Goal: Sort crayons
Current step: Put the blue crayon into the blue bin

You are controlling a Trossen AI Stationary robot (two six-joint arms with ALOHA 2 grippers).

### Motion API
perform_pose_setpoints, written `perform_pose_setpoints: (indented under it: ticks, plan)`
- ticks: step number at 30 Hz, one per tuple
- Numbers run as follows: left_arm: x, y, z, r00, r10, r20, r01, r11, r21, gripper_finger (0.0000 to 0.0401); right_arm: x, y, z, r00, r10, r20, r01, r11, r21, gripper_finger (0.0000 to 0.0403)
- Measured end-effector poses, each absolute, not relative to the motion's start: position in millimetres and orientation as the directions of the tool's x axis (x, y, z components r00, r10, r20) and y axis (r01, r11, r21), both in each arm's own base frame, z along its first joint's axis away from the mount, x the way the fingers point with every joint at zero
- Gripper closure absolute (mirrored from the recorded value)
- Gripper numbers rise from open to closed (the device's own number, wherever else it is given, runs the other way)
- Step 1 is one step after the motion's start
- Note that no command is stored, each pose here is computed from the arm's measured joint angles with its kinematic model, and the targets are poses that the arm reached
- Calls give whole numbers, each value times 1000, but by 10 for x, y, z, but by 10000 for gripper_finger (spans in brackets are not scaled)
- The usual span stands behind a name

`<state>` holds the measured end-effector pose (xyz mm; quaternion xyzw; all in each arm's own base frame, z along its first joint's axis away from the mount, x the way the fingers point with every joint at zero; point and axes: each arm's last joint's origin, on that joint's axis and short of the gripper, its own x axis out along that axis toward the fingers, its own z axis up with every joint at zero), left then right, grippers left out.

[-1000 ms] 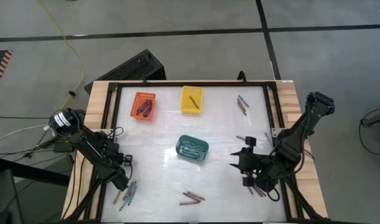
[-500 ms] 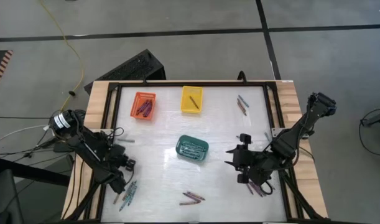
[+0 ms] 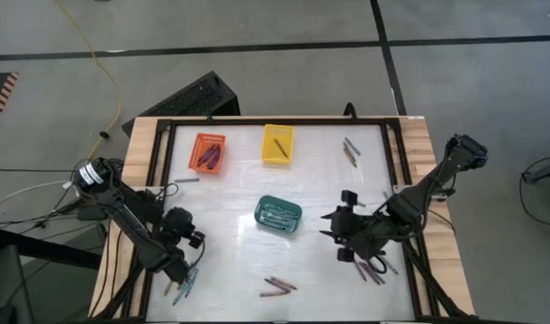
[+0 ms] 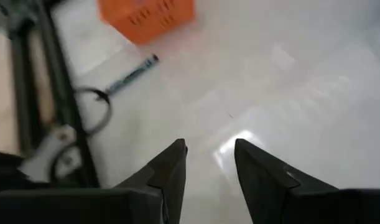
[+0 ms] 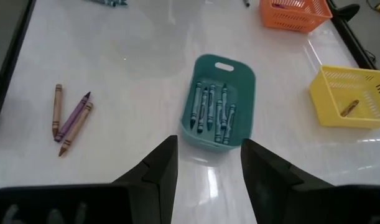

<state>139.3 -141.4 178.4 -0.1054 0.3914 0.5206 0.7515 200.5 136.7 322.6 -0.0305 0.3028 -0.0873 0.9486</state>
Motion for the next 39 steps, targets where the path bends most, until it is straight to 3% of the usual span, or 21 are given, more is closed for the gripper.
perform_pose_setpoints:
  ticks: [3,8,16,21,28,34,39]
  plan:
    - [1470,-1312,1774,127,722,-680,-840,443,314,273,2020,1346,3226,799,-190,-571,156,982,-109,235]
    - [1766,-1112,1695,157,710,-687,-741,544,393,273,2064,1282,3226,792,-208,-573,173,978,-116,235]
    - [2038,-598,1916,22,780,-625,-639,492,591,273,2170,1246,3204,791,-199,-579,160,980,-118,235]
    - [2121,-191,2135,-67,701,-710,-554,566,611,273,2316,1277,3053,751,-191,-632,128,981,-144,235]
    - [1957,161,2481,-28,654,-756,-423,677,601,273,2514,1294,2816,687,-203,-698,106,978,-181,235]
    - [1695,315,2615,150,516,-844,-424,804,417,273,2556,1298,2757,667,-188,-721,88,981,-174,235]
    - [1429,371,2464,33,529,-848,-244,827,507,273,2565,1303,2772,680,-181,-711,82,982,-171,235]
